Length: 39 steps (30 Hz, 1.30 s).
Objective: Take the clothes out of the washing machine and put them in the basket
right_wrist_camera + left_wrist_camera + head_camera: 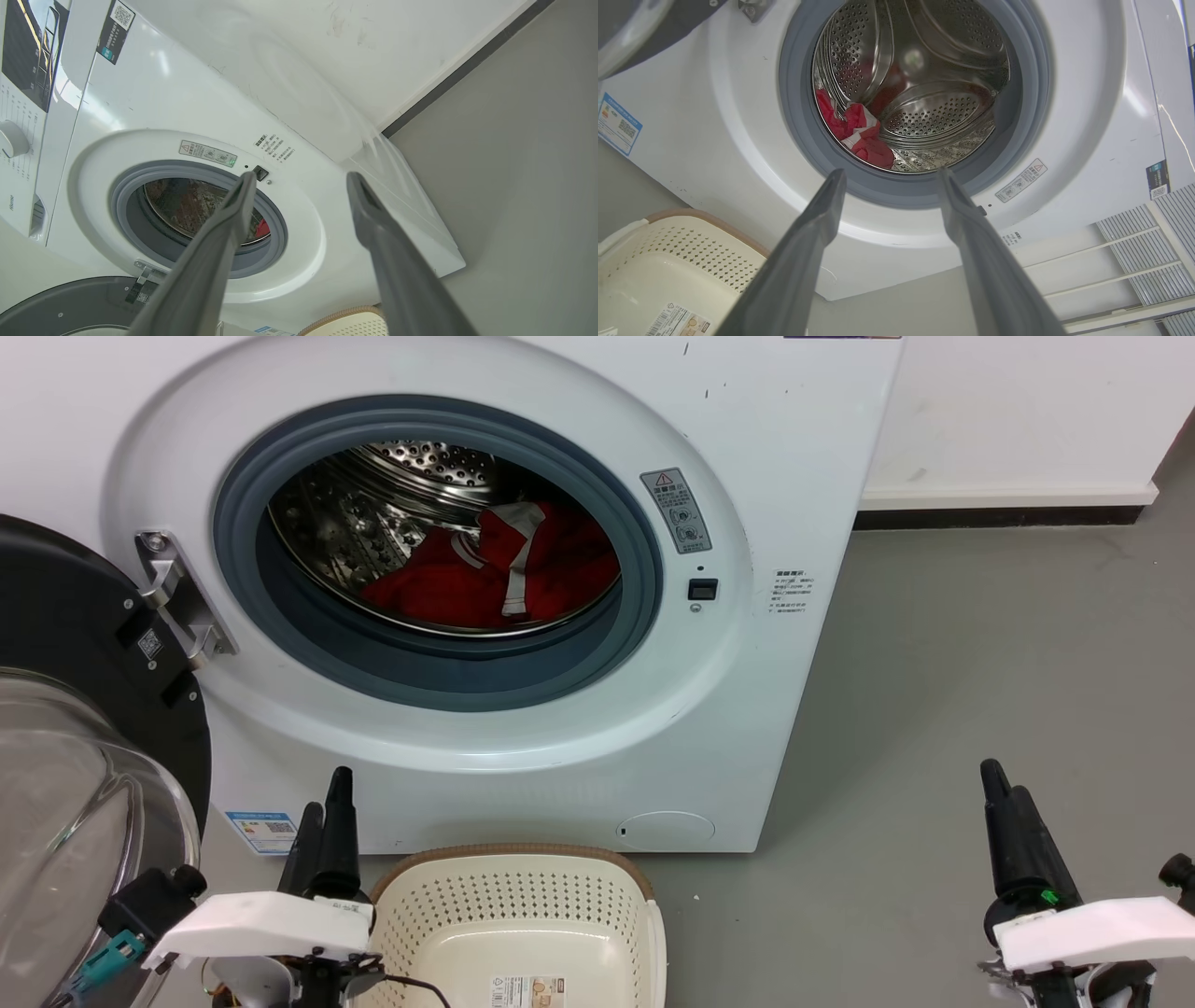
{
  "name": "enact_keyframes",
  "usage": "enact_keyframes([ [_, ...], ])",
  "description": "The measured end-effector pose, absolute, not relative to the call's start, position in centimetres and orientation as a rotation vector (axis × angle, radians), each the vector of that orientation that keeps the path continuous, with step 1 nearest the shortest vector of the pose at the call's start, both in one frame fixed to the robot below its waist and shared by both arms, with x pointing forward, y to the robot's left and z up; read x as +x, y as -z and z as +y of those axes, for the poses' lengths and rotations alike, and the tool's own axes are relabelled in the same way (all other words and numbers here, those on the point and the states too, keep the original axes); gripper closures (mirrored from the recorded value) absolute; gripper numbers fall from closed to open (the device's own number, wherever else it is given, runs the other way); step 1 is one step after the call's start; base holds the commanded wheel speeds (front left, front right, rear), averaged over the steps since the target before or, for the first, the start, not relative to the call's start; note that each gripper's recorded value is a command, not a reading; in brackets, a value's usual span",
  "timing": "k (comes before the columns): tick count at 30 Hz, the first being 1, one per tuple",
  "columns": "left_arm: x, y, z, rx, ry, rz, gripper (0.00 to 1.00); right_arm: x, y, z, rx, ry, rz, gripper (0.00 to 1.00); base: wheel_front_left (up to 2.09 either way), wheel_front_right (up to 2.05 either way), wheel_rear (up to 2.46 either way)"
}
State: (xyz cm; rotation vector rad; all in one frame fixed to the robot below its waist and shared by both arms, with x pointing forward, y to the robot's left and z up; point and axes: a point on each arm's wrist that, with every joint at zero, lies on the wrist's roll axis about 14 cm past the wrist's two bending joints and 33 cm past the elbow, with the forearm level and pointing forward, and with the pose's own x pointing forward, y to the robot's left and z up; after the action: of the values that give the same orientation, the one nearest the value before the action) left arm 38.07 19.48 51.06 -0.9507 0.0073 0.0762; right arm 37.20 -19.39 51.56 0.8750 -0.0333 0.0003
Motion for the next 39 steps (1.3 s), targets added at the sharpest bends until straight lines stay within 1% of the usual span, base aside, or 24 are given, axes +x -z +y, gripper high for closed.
enact_keyframes([
  [14, 37.9, -51.9, 19.1, -0.717, -0.080, -0.025, 0.00, 36.8, -52.9, -19.0, 0.637, -0.025, -0.084, 0.00, 0.00, 0.00, 0.00],
  [39, 37.3, -53.8, 18.4, -0.414, -0.061, -0.111, 0.00, 35.9, -54.9, -17.9, 0.293, -0.068, -0.162, 0.00, 0.00, 0.00, 0.00],
])
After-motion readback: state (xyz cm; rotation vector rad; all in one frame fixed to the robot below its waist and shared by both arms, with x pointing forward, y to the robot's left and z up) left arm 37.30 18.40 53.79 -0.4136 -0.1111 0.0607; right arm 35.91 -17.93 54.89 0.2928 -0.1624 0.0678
